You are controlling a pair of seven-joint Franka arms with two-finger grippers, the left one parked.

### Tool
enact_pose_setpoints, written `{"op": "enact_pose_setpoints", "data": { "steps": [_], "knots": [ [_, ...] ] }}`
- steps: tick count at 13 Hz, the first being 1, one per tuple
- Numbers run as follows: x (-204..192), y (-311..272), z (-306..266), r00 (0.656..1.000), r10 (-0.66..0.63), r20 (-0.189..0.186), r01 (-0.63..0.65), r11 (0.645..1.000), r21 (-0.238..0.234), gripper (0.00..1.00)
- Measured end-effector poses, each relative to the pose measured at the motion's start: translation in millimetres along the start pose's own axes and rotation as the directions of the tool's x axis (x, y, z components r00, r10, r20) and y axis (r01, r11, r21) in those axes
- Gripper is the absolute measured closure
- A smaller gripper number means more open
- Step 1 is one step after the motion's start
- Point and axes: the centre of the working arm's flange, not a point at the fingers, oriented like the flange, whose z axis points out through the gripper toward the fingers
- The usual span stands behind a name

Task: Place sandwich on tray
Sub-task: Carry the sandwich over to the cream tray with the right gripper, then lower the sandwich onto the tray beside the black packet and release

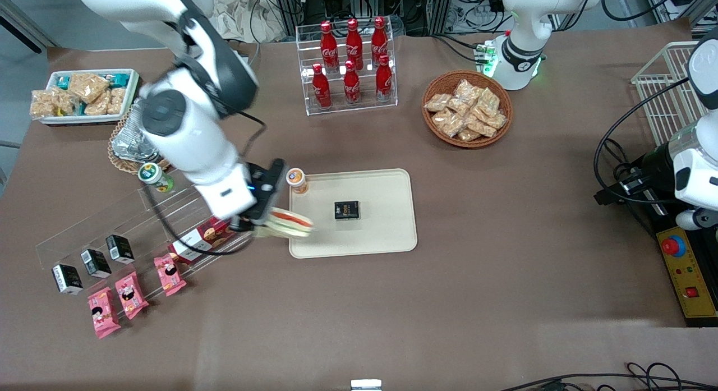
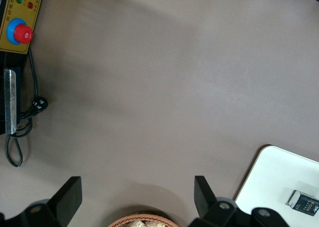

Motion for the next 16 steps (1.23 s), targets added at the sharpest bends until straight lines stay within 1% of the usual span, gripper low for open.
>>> {"op": "enact_pose_setpoints", "data": {
  "steps": [1,3,5,6,8,9,10,12,13,15,16],
  "knots": [
    [12.5,-5.5,29.9,1.0,0.009,-0.015,-0.009,1.0,0.008,0.72],
    [19.7,-8.5,74.0,0.999,0.04,-0.022,-0.039,0.999,0.028,0.72],
    [29.8,-18.4,111.1,0.999,0.031,-0.031,-0.03,0.999,0.04,0.72],
    [36.9,-26.9,126.4,1.0,0.011,-0.03,-0.01,0.999,0.041,0.71],
    [52.0,-48.0,146.6,0.999,-0.04,-0.01,0.04,0.999,0.033,0.71],
    [58.3,-57.3,152.4,0.998,-0.057,0.006,0.056,0.998,0.018,0.71],
    [64.7,-66.8,156.6,0.998,-0.064,0.028,0.064,0.998,-0.007,0.71],
    [75.3,-85.7,167.2,0.996,-0.052,0.07,0.056,0.997,-0.052,0.7],
    [76.4,-90.7,175.1,0.996,-0.045,0.08,0.05,0.997,-0.056,0.7],
    [73.6,-91.2,195.5,0.996,-0.043,0.072,0.047,0.998,-0.052,0.64],
    [71.4,-90.7,206.0,0.997,-0.042,0.066,0.045,0.998,-0.049,0.64]
  ]
}}
